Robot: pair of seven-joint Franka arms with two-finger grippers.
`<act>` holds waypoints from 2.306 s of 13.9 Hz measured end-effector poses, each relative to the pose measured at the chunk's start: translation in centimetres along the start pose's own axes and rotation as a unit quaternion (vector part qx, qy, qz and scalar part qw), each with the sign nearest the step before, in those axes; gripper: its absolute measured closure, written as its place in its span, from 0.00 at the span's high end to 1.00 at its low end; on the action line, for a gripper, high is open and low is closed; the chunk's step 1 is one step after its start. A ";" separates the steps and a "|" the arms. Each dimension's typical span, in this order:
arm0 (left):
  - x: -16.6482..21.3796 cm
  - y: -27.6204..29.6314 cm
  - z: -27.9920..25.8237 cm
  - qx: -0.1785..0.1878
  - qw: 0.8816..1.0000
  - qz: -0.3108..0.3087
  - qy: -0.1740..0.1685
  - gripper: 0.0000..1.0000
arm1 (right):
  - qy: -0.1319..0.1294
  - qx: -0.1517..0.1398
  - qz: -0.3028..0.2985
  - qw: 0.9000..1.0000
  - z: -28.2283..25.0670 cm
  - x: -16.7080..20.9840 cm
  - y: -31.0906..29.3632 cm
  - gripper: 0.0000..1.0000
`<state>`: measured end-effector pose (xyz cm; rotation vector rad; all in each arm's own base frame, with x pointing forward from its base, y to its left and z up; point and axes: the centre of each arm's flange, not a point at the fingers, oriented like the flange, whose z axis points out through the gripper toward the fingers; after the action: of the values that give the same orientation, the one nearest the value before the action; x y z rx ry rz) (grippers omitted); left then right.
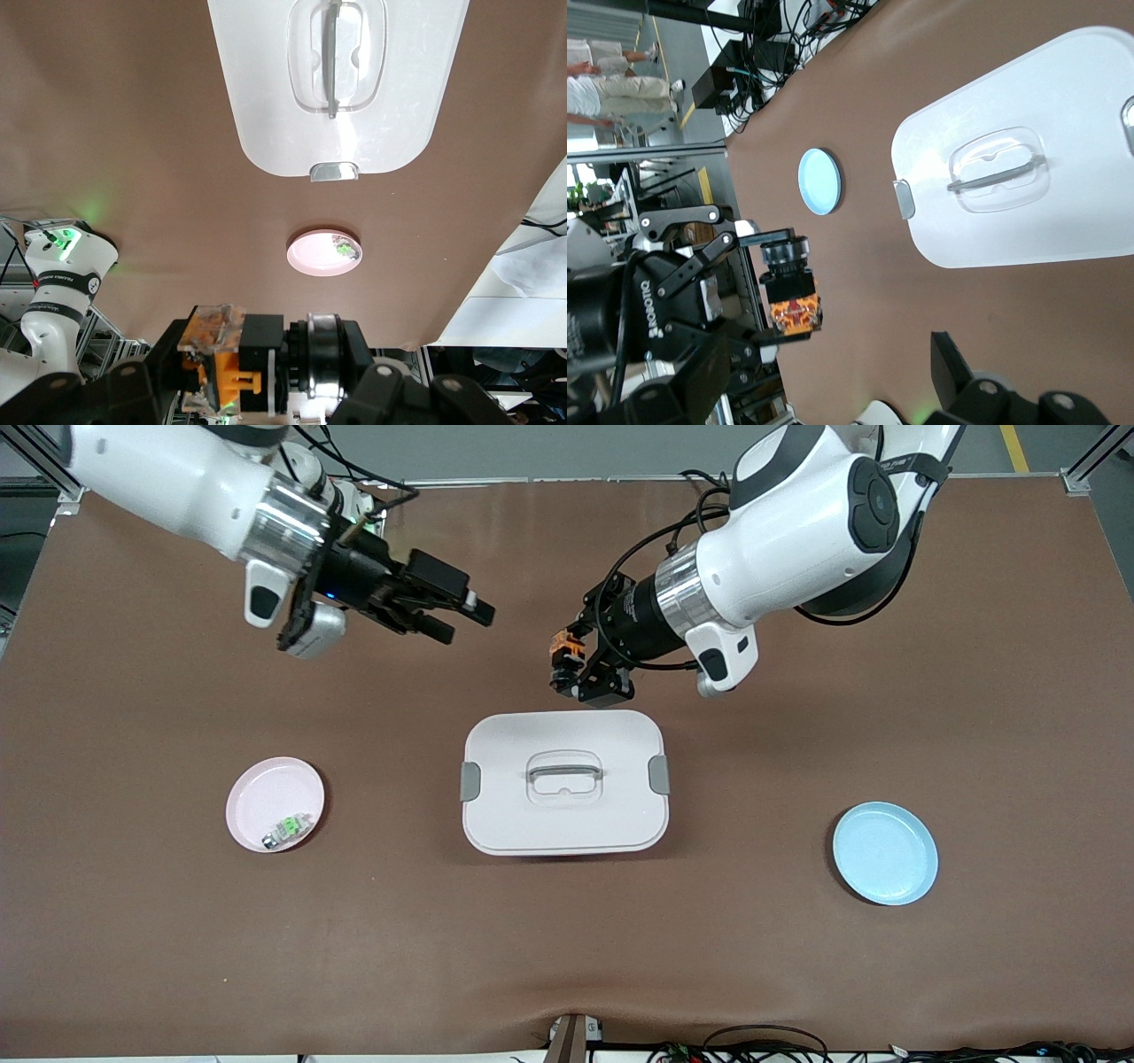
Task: Transfer orange switch to right arm and place
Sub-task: 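Hold the switch above the box while the right gripper reaches it, then grasp the switch with the right gripper while the left gripper releases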
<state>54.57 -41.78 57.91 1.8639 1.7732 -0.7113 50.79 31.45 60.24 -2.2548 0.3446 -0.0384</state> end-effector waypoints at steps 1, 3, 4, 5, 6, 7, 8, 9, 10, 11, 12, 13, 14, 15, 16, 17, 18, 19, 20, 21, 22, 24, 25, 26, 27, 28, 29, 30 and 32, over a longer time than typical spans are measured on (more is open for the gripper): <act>0.0 0.0 0.0 0.000 1.000 0.000 0.000 0.72 | 0.006 0.003 0.006 1.000 1.3 -0.4 -0.4 1.00; 0.0 0.0 0.0 0.000 1.000 0.000 0.000 0.72 | 0.014 0.007 0.008 1.000 3.7 -1.3 -1.0 1.00; 0.0 0.0 0.0 0.000 1.000 0.000 0.000 0.72 | 0.017 0.007 0.010 1.000 4.8 -1.5 -1.0 1.00; 0.0 0.0 0.0 0.000 1.000 0.001 0.001 0.72 | 0.017 0.005 0.014 1.000 5.8 -1.5 -1.0 1.00; 0.0 0.0 0.0 -0.001 1.000 0.002 0.003 0.72 | 0.015 0.003 0.017 1.000 6.9 -1.6 -1.1 1.00; 0.1 0.0 0.0 -0.002 1.000 0.003 0.005 0.72 | 0.013 0.002 0.021 1.000 7.8 -1.6 -1.3 1.00; 0.1 0.0 0.0 -0.003 1.000 0.003 0.006 0.72 | 0.013 0.002 0.022 1.000 8.6 -1.7 -1.4 1.00; 0.1 0.0 0.0 -0.003 1.000 0.003 0.006 0.72 | 0.015 0.002 0.023 1.000 9.2 -1.7 -1.5 1.00; 0.1 0.1 0.0 -0.003 1.000 0.003 0.006 0.72 | 0.017 0.003 0.025 1.000 9.6 -1.7 -1.5 1.00; 0.1 0.1 0.0 -0.003 1.000 0.003 0.006 0.72 | 0.019 0.003 0.025 1.000 10.0 -1.8 -1.5 1.00; 0.1 0.1 0.0 -0.003 1.000 0.003 0.006 0.72 | 0.019 0.003 0.025 0.999 10.4 -1.9 -1.5 1.00; 0.1 0.1 -0.1 -0.004 1.000 0.003 0.006 0.72 | 0.019 0.003 0.025 0.999 10.7 -2.0 -1.6 1.00; 0.2 0.1 -0.1 -0.004 1.000 0.003 0.006 0.72 | 0.019 0.002 0.025 1.000 10.9 -2.1 -1.6 1.00; 0.2 0.1 -0.1 -0.004 1.000 0.003 0.006 0.72 | 0.018 0.002 0.025 1.000 10.9 -2.1 -1.6 1.00; 0.2 0.1 -0.1 -0.004 1.000 0.003 0.006 0.72 | 0.018 0.002 0.025 1.000 11.0 -2.1 -1.6 1.00; 0.2 0.1 -0.1 -0.004 1.000 0.003 0.006 0.72 | 0.018 0.002 0.025 1.000 10.9 -2.1 -1.6 0.90; 0.2 0.2 -0.1 -0.004 1.000 0.003 0.006 0.72 | 0.019 0.003 0.025 1.000 10.9 -2.1 -1.6 0.80; 0.2 0.1 0.0 -0.004 1.000 0.002 0.007 0.72 | 0.020 0.005 0.024 0.999 10.7 -2.1 -1.9 0.67; 0.3 0.1 0.0 -0.003 1.000 0.002 0.007 0.72 | 0.021 0.008 0.022 1.000 10.6 -2.1 -2.2 0.57; 0.2 0.1 0.1 -0.003 1.000 0.003 0.007 0.72 | 0.021 0.009 0.021 1.000 10.4 -2.1 -2.4 0.46; 0.2 0.1 0.0 -0.002 1.000 0.003 0.008 0.72 | 0.021 0.009 0.019 1.000 10.4 -2.2 -2.5 0.44; 0.2 0.1 -0.1 -0.003 1.000 0.003 0.007 0.72 | 0.021 0.009 0.019 1.000 10.4 -2.2 -2.6 0.44; 0.2 0.1 -0.1 -0.003 1.000 0.003 0.007 0.72 | 0.021 0.009 0.019 1.000 10.4 -2.1 -2.7 0.44; 0.2 0.1 -0.2 -0.003 1.000 0.003 0.007 0.72 | 0.021 0.009 0.019 1.000 10.4 -2.1 -2.7 0.44; 0.2 0.1 -0.2 -0.003 1.000 0.003 0.007 0.72 | 0.021 0.009 0.019 1.000 10.4 -2.1 -2.7 0.44; 0.2 0.1 -0.2 -0.003 1.000 0.003 0.007 0.72 | 0.021 0.009 0.019 1.000 10.4 -2.1 -2.7 0.44; 0.2 0.1 -0.2 -0.003 1.000 0.003 0.007 0.72 | 0.021 0.009 0.019 1.000 10.4 -2.1 -2.7 0.44; 0.2 0.1 -0.2 -0.003 1.000 0.003 0.007 0.72 | 0.021 0.009 0.019 1.000 10.4 -2.1 -2.7 0.44; 0.2 0.1 -0.2 -0.003 1.000 0.003 0.007 0.73 | 0.021 0.009 0.019 1.000 10.4 -2.1 -2.7 0.44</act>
<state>54.73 -41.51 57.91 1.8733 1.7765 -0.6910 50.85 41.43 55.68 -2.2309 0.4071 -0.0688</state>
